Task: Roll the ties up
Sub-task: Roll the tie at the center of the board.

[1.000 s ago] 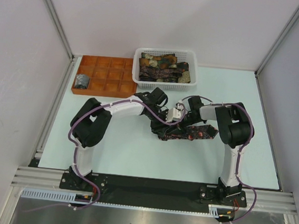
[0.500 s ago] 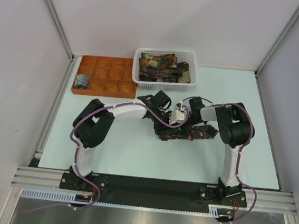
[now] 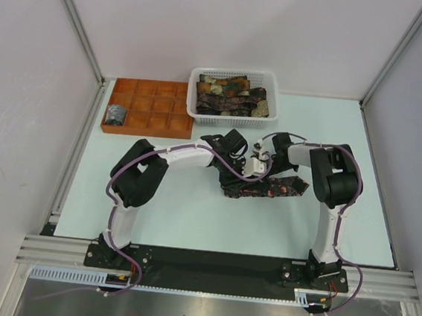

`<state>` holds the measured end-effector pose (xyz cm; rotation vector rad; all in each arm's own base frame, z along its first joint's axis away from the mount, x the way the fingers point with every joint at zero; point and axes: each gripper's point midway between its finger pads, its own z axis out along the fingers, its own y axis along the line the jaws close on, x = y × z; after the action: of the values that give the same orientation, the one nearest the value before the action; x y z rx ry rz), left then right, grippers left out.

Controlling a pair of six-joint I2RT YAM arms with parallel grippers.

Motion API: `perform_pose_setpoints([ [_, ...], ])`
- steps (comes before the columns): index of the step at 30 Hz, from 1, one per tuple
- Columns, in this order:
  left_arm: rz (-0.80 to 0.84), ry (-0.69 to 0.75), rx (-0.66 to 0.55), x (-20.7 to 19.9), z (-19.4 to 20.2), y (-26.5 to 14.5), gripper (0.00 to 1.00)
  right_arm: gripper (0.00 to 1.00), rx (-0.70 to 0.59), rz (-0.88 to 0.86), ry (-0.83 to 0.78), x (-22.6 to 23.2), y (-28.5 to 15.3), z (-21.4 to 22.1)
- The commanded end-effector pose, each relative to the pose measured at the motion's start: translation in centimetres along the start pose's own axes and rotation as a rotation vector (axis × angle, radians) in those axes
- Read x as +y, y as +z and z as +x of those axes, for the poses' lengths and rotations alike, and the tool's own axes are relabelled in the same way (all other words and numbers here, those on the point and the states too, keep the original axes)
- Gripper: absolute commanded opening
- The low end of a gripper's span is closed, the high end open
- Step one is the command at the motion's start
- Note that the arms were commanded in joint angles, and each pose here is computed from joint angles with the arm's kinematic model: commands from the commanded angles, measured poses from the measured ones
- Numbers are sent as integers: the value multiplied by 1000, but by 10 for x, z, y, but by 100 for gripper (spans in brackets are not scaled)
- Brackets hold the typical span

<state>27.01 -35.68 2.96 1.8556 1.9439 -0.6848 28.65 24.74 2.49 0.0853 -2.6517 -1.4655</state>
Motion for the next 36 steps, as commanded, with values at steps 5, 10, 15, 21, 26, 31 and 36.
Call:
perform_pose_setpoints([
  [5,61,-3,161,-13,44,31,40,31,-30,12,-54,15,-37,-6],
  [10,61,-4,159,-12,42,32,40,36,-41,-5,-58,20,-38,-9],
  [15,56,0,161,-10,42,32,41,39,-50,-67,-71,36,-42,-7],
  [21,48,-1,159,-7,39,32,42,38,-64,-98,-42,41,-56,-5],
  [26,57,0,158,-10,41,32,43,40,-48,-68,-43,34,-53,3],
  [31,69,-3,149,-14,41,31,44,40,-9,-55,-46,27,-28,11],
  [36,64,3,142,-14,39,29,44,32,-19,-44,-65,22,-17,10],
])
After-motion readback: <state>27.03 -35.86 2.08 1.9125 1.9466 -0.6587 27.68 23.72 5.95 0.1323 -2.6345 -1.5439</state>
